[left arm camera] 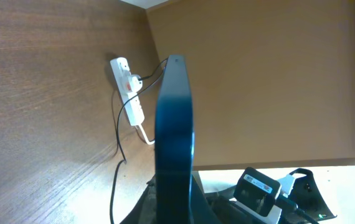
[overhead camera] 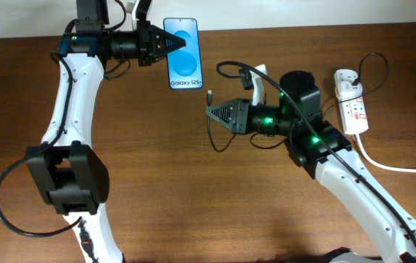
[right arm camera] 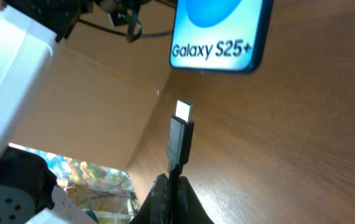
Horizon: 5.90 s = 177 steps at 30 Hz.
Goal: Plug charger to phone and switch on socket
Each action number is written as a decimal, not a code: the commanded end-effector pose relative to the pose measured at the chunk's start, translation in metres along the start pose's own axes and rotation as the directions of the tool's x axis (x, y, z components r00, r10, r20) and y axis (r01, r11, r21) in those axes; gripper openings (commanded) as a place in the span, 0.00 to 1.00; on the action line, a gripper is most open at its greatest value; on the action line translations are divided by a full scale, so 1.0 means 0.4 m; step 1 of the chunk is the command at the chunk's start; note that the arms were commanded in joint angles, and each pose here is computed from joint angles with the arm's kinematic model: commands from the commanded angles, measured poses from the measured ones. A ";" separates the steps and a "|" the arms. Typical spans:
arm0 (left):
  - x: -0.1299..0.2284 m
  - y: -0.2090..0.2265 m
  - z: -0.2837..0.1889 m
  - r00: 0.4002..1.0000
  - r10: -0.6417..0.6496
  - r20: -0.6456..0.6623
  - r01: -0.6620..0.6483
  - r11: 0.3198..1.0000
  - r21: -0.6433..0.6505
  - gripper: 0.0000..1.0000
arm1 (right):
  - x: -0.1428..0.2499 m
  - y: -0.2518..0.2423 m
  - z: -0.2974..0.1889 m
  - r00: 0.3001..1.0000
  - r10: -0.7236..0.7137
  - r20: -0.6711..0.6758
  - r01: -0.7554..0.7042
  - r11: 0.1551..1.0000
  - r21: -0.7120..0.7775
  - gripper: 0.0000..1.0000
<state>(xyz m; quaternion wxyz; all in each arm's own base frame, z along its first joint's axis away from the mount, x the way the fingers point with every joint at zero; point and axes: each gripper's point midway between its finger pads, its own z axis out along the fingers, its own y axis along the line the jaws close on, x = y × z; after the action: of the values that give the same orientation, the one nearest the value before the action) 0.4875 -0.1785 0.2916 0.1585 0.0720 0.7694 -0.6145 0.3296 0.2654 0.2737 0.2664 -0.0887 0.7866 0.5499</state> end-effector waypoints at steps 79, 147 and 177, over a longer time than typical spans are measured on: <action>0.100 0.189 0.012 0.995 -0.079 -0.056 0.049 0.910 -0.411 0.00 | 0.115 -0.214 -0.031 0.980 0.119 -0.158 -0.074 0.962 0.263 0.40; 0.132 -0.096 -0.333 0.925 0.373 0.074 -0.095 0.415 -0.905 1.00 | -0.134 -0.748 -1.009 0.842 0.168 0.512 -0.535 0.144 0.833 0.58; 0.132 -0.096 -0.333 0.925 0.373 0.074 -0.095 0.415 -0.905 0.99 | -0.126 -1.135 -0.767 0.928 0.204 0.313 -0.366 0.335 0.868 0.64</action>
<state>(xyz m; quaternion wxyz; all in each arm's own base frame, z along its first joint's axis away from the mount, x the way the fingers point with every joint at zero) 0.4071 -0.0659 0.3269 0.3464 0.0034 0.9328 -0.0998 0.4666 -0.2127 0.0306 0.2492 0.2770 0.9264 0.0538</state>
